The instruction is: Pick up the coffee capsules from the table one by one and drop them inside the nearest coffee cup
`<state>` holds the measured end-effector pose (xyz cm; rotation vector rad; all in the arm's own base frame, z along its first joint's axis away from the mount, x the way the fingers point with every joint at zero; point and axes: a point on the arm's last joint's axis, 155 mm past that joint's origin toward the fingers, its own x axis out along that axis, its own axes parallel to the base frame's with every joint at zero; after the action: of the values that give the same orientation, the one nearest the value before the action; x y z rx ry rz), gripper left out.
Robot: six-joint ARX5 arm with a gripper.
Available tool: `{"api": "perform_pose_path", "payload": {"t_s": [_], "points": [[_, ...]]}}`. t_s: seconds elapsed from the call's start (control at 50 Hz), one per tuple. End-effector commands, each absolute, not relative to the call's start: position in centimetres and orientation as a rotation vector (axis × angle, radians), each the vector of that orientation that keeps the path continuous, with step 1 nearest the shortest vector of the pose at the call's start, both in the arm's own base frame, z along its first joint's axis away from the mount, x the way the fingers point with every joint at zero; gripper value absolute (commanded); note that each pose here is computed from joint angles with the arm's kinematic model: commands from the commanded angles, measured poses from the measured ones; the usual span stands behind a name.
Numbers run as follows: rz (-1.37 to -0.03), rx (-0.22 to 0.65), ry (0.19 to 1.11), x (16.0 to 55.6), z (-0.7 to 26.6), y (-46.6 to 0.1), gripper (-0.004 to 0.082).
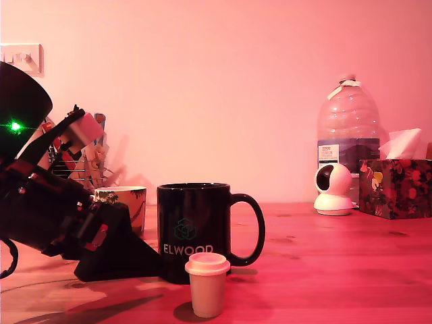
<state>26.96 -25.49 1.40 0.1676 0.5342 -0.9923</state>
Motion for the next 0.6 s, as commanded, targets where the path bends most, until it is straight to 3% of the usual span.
{"api": "perform_pose_path", "payload": {"t_s": [0.0, 0.38, 0.58], "points": [[-0.985, 0.16, 0.538, 26.93, 1.56, -25.27, 0.0521], [-0.992, 0.169, 0.535, 26.83, 1.57, -25.31, 0.0521], [-1.032, 0.237, 0.512, 25.99, 1.91, -25.7, 0.0521]]}}
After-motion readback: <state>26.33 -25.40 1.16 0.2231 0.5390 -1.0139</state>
